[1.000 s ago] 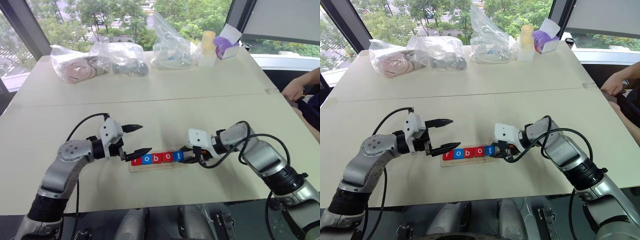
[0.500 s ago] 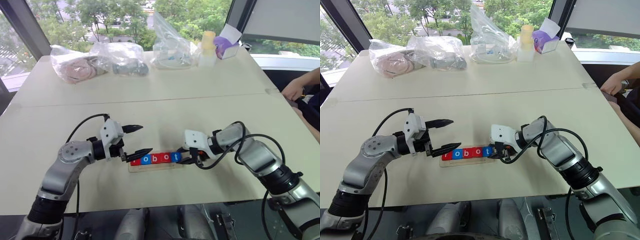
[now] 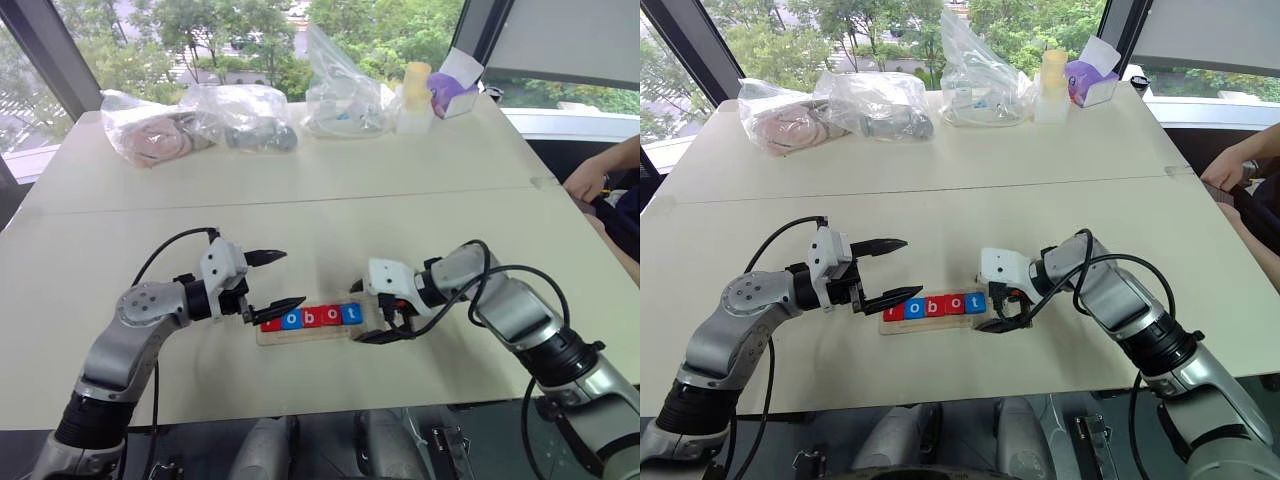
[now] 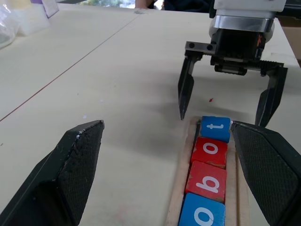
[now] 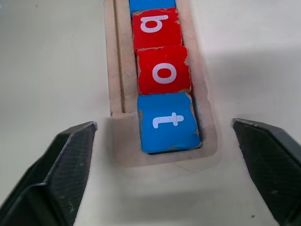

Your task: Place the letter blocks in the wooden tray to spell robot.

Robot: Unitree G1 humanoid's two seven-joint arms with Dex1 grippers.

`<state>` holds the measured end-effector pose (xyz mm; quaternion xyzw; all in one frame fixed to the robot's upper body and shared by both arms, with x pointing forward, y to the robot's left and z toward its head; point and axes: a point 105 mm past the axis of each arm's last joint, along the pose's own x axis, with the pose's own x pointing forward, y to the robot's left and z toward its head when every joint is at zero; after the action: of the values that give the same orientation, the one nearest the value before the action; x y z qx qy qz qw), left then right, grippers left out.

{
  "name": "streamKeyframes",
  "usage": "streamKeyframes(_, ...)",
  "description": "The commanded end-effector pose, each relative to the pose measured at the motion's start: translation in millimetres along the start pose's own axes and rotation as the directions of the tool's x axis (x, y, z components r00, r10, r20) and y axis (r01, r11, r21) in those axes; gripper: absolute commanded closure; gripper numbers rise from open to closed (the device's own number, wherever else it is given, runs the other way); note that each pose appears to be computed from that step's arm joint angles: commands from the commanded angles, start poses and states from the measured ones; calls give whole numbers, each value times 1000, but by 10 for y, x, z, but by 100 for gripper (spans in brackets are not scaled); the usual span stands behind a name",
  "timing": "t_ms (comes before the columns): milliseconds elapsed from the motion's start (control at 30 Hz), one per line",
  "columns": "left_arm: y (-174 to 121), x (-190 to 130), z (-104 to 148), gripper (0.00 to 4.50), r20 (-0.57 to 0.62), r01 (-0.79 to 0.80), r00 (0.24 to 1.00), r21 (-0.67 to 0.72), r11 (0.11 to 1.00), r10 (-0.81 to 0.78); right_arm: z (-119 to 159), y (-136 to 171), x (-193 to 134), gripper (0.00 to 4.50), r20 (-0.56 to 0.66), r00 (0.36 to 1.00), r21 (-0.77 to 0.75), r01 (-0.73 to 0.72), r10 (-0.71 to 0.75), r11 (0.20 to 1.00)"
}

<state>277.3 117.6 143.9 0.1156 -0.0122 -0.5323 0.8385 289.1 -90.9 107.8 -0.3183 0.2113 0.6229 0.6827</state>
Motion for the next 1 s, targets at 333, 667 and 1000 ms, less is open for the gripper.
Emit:
streamKeyframes(333,-15,4,97,0,25,14,1000,26,1000,-14,-104,-342,-305,4,-19,985,9,169,-169,986)
streamKeyframes(667,-5,-2,105,0,24,11,1000,30,999,-11,-31,-339,-205,4,11,987,2,160,-160,987)
streamKeyframes(1000,-2,11,112,0,27,6,1000,33,999,-7,-23,-364,-170,4,4,985,-29,173,-173,984)
